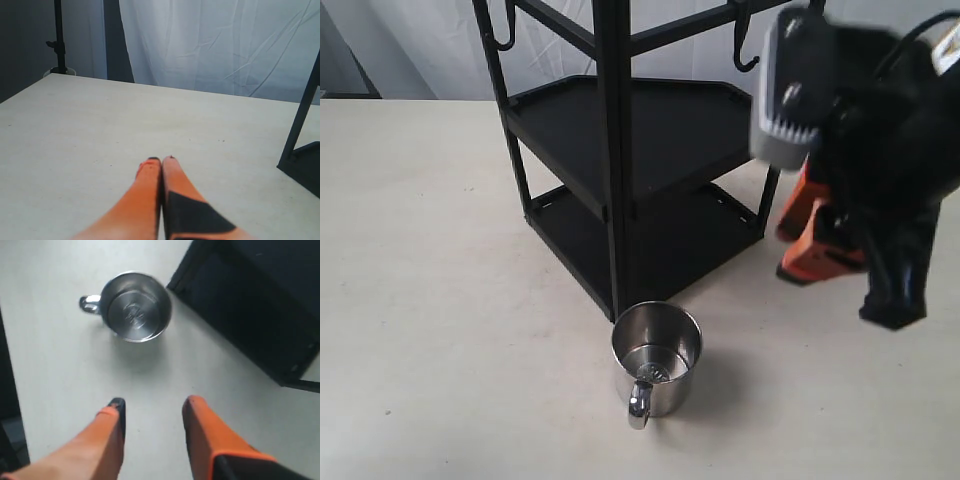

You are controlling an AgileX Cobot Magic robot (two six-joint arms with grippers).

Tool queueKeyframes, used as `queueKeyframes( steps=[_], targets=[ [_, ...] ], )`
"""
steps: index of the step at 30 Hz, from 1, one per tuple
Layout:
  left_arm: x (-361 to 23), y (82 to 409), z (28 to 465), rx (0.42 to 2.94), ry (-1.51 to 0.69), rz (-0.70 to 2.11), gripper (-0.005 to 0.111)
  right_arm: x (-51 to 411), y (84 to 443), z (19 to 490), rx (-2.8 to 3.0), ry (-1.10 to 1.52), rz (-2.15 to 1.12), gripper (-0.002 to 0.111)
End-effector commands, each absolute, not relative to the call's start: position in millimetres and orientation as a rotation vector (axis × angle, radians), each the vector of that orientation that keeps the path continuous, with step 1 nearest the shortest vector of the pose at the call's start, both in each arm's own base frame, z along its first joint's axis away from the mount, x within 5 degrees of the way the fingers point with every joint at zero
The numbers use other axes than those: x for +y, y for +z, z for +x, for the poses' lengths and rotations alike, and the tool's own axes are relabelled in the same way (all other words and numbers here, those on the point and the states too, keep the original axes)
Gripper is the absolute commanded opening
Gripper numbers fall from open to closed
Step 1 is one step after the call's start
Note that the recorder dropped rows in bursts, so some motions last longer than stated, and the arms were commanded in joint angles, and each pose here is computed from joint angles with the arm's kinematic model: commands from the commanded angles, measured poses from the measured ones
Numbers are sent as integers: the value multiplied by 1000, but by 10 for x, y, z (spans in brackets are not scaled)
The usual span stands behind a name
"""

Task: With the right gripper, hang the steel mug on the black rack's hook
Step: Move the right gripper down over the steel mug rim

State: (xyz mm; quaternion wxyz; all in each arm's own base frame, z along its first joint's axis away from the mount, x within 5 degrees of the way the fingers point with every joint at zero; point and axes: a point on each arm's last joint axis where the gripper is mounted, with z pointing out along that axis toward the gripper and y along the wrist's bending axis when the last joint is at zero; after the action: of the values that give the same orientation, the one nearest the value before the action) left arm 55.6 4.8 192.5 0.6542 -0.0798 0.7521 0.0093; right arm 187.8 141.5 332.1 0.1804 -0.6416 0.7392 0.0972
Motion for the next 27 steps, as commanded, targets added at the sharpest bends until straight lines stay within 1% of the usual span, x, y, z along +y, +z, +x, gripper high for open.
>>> queueKeyframes(
  steps=[1, 3, 7, 8, 12, 20, 27],
  targets=[
    [49, 1921, 554, 1706, 23, -184, 2, 1676, 2963, 1859, 2058, 228, -2052, 39],
    [49, 1921, 554, 1706, 23, -184, 2, 1814, 2877, 1834, 2020, 224, -2117, 42],
    [50, 1921, 554, 1707, 27, -181, 2, 2042, 2780, 1776, 1930, 226, -2170, 55],
    [50, 1921, 554, 1707, 27, -181, 2, 2075, 2771, 1764, 1914, 226, -2174, 56],
    [50, 1921, 554, 1707, 27, -181, 2, 2165, 2738, 1752, 1874, 224, -2176, 56],
    [50, 1921, 554, 1707, 28, -181, 2, 2274, 2737, 1923, 1756, 124, -2053, 56],
    [54, 1920, 553, 1709, 43, -169, 2, 2250, 2727, 1922, 1758, 98, -2083, 56]
  ],
)
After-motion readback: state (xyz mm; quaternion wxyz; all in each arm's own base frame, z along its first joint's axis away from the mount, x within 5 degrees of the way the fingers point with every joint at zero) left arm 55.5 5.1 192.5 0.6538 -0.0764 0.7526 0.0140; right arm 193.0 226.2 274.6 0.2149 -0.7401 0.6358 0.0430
